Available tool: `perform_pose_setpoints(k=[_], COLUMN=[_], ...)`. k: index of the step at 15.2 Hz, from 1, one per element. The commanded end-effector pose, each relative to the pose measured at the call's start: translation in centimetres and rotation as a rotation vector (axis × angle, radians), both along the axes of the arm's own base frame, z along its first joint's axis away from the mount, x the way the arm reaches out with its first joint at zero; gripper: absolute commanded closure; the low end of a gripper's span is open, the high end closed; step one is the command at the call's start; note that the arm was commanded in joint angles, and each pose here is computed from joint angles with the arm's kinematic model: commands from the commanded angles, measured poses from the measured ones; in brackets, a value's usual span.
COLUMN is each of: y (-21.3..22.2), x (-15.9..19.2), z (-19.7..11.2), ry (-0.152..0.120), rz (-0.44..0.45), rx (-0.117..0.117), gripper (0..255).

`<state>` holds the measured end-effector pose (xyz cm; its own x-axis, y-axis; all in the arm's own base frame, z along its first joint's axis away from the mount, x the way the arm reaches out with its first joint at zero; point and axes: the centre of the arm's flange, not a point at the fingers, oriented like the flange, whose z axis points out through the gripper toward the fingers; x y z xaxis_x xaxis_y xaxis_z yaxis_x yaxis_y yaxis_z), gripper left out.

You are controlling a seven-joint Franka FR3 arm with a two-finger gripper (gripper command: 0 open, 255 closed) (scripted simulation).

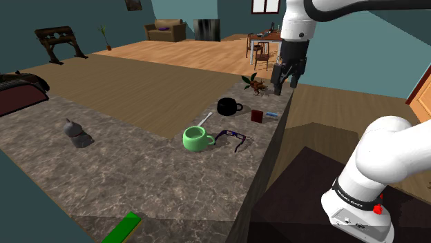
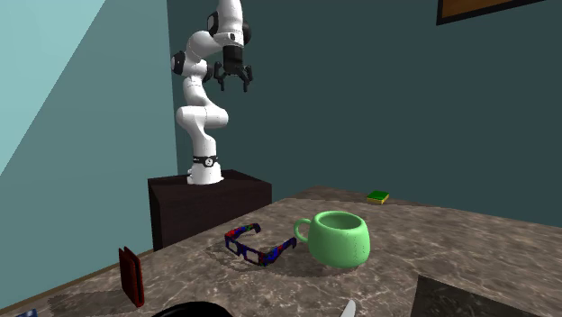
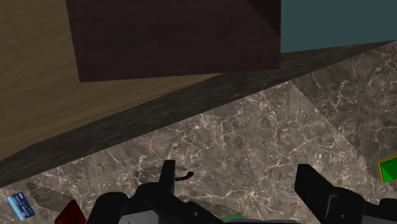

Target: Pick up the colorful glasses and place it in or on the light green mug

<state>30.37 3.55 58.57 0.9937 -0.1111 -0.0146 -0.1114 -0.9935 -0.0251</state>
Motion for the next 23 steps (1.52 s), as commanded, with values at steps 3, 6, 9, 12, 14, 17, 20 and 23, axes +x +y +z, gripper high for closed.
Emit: perform_pose_setpoints(k=[3,6,9,12,14,17,20,23], y=[-0.8,-2.1,-3.2,-4.4,-5.2,-6.3,-7.3,-8.4], x=[1.5,3.7,5.9,8.2,9.7,12.0,14.3,16.6], z=[-2.0,-5.1,-8.2,-11.2,-13.3,-16.3,-19.4,-22.5], ry=[0.002,0.004,0.007,0.009,0.011,0.013,0.016,0.018], rz=[0.011,0.028,0.044,0.061,0.072,0.088,0.105,0.122], rx=[-0.001,-0.003,-0.004,-0.006,-0.007,-0.009,-0.010,-0.012], gripper=[0,0,0,0,0,0,0,0])
